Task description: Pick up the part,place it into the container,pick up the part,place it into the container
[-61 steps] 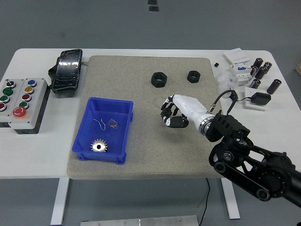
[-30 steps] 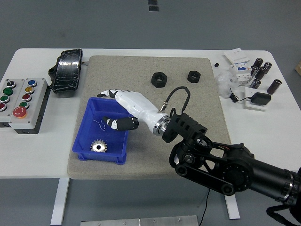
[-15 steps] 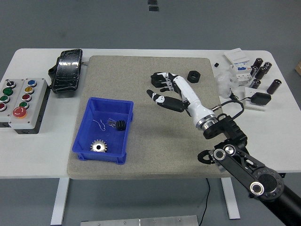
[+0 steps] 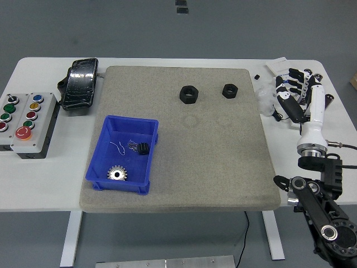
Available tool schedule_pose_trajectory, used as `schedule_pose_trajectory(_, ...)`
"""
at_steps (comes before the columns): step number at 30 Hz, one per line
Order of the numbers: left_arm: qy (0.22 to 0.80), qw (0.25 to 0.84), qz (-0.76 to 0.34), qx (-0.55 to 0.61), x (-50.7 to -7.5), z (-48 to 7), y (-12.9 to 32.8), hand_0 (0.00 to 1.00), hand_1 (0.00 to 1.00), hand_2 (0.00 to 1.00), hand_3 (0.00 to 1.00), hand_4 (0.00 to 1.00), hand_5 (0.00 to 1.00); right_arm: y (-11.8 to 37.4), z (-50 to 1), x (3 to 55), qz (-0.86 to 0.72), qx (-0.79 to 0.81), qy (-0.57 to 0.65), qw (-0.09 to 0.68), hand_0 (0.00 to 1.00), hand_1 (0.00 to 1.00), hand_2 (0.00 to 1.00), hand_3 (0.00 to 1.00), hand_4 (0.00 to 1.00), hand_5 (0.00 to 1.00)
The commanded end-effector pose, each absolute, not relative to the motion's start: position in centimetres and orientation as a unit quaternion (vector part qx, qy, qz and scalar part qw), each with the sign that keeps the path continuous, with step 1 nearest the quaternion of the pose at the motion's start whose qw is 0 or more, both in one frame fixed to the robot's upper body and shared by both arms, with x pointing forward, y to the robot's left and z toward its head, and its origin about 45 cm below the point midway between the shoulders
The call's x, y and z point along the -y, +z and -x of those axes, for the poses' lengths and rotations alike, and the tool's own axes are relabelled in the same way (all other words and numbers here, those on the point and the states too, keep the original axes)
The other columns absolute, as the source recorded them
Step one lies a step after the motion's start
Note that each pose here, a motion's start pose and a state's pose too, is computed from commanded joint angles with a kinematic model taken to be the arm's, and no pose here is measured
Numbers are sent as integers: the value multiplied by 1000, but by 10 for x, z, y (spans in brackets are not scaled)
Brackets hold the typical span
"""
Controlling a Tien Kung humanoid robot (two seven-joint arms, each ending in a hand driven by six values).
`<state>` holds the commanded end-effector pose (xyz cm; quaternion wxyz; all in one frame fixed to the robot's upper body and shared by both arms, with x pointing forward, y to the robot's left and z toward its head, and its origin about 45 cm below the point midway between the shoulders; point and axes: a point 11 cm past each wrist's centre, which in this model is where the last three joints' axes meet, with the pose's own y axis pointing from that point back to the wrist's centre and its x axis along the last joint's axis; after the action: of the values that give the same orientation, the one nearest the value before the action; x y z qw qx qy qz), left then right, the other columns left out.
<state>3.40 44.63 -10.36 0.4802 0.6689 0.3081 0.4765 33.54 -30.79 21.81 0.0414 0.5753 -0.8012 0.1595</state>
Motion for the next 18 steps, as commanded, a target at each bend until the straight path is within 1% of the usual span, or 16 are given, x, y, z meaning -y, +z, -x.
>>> schedule_pose_trajectory(1, 476, 479, -670, -308, -447, -33, -103, 655, 599, 556, 617, 638, 421, 215, -335, 309, -584, 797, 154, 32, 610, 646, 638, 664, 778, 399)
schedule_pose_trajectory(6, 477, 472, -673, -310, -453, -25, -102, 655, 599, 556, 617, 638, 421, 198, -328, 307, -624, 773, 109, -28, 610, 646, 638, 664, 778, 399)
schedule_pose_trajectory(7, 477, 471, -674, -311, -454, -23, -102, 655, 599, 556, 617, 639, 415, 195, -326, 306, -628, 771, 98, -41, 607, 646, 635, 666, 767, 426)
schedule_pose_trajectory(12, 479, 466, -673, -317, -456, -16, -102, 655, 599, 556, 617, 639, 415, 185, -319, 309, -629, 770, 43, -99, 607, 646, 635, 666, 767, 426)
schedule_pose_trajectory(18, 485, 465, -666, -324, -452, -11, -103, 656, 599, 556, 617, 640, 412, 178, -317, 318, -616, 779, -3, -121, 606, 641, 637, 664, 774, 431)
